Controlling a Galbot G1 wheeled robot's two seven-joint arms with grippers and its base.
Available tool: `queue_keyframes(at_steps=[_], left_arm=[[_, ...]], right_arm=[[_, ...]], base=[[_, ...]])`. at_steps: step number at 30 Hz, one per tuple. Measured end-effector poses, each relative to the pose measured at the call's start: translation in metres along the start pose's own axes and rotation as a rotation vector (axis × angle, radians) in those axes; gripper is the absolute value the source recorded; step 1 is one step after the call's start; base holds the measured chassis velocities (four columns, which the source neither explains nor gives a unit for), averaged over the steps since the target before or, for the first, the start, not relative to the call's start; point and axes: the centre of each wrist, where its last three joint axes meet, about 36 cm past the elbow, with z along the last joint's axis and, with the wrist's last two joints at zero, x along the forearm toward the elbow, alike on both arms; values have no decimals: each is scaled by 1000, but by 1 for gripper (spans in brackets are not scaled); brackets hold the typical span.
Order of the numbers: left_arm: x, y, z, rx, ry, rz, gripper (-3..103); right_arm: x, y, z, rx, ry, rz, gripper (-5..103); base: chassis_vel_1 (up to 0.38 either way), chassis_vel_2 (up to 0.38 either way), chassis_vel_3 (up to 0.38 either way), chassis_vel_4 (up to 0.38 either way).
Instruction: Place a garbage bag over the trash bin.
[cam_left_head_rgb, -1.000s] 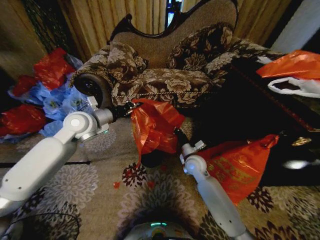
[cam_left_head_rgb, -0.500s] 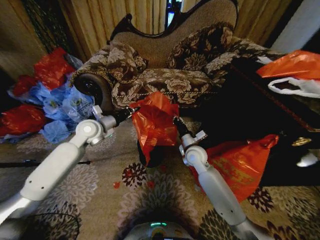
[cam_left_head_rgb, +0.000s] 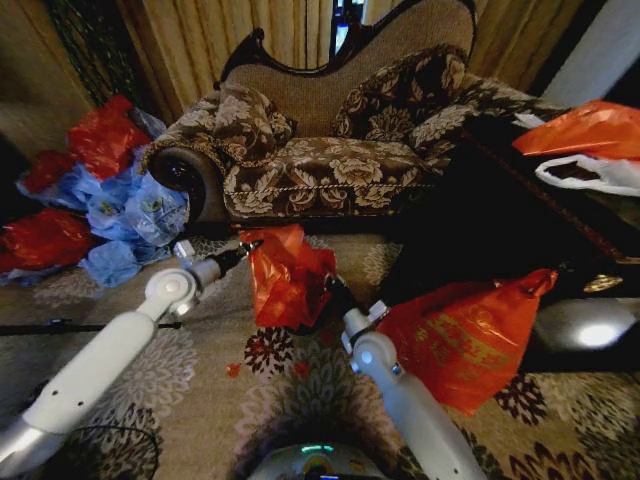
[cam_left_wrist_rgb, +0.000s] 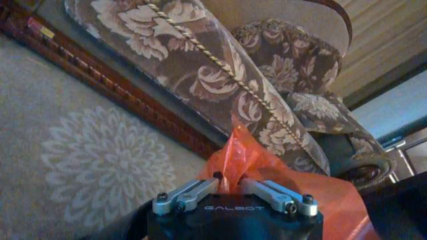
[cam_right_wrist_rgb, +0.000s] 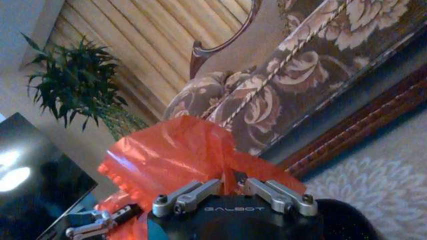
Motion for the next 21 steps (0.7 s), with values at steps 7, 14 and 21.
queue_keyframes(at_steps=[7,14,21], left_arm=[[28,-11,5,55,10,0,0],[53,-25,13,109,30,-2,0],[68,-23,34,137,71,-45,0]], right_arm=[[23,21,-8,-38,10,-20,0],[44,26,-6,-63,40,-12,0],[56,22,8,-74,73,17,0]], base=[[0,0,0,0],[0,0,0,0],[0,0,0,0]])
